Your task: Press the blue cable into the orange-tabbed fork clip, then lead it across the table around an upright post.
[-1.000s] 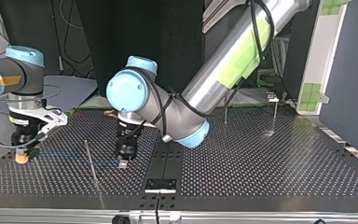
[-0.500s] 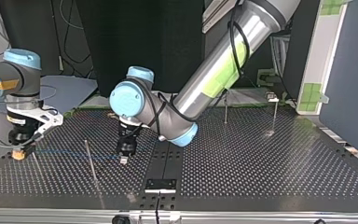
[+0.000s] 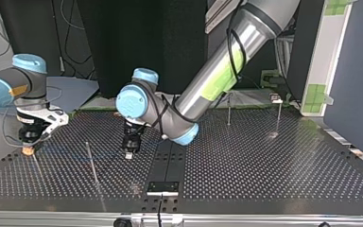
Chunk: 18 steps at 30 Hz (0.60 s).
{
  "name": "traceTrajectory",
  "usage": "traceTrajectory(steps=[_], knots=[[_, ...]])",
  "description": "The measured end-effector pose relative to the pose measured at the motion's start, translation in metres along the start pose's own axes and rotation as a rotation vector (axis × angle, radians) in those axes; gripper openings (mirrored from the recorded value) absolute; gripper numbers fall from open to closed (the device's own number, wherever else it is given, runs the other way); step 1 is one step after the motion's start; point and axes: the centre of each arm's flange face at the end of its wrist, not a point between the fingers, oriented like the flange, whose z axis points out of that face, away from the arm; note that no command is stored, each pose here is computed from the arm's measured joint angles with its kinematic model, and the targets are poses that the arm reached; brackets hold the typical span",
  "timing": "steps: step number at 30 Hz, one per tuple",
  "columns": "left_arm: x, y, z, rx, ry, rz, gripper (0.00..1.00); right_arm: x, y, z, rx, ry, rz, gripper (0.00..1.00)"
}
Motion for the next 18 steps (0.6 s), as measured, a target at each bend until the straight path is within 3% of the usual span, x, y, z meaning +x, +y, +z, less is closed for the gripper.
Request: traceTrajectory(steps=[4, 5, 6, 7, 8, 9, 10, 11, 12, 14, 18], knots=[[0.011, 0.003, 0.001, -0.001, 0.01, 0.004, 0.0, -0.017, 0.003, 0.0, -0.006, -0.02, -0.001, 0.0], [0.013, 0.003, 0.002, 0.001, 0.012, 0.005, 0.05, -0.022, 0.004, 0.0, -0.007, -0.023, -0.001, 0.0], [0.014, 0.003, 0.002, 0.003, 0.014, 0.005, 0.16, -0.026, 0.005, 0.0, -0.008, -0.025, 0.0, 0.0], [0.015, 0.003, 0.002, 0.004, 0.015, 0.006, 0.16, -0.03, 0.006, 0.0, -0.009, -0.026, 0.002, 0.0], [0.015, 0.003, 0.002, 0.006, 0.016, 0.006, 0.43, -0.036, 0.006, -0.001, -0.01, -0.028, 0.006, 0.0], [0.016, 0.003, 0.002, 0.007, 0.017, 0.006, 0.58, -0.04, 0.007, -0.001, -0.01, -0.028, 0.009, 0.0], [0.016, 0.002, 0.002, 0.009, 0.017, 0.007, 0.58, -0.044, 0.007, -0.002, -0.009, -0.029, 0.012, 0.0], [0.016, 0.002, 0.002, 0.011, 0.018, 0.008, 0.73, -0.049, 0.007, -0.002, -0.008, -0.03, 0.016, 0.0], [0.016, 0.002, 0.002, 0.015, 0.02, 0.009, 0.95, -0.053, 0.007, -0.003, -0.006, -0.031, 0.019, 0.0], [0.017, 0.002, 0.002, 0.019, 0.022, 0.012, 1.0, -0.063, 0.007, -0.003, -0.003, -0.036, 0.024, 0.0], [0.017, 0.003, 0.002, 0.008, 0.023, 0.015, 1.0, -0.088, 0.004, -0.001, 0.005, -0.054, 0.026, 0.0]])
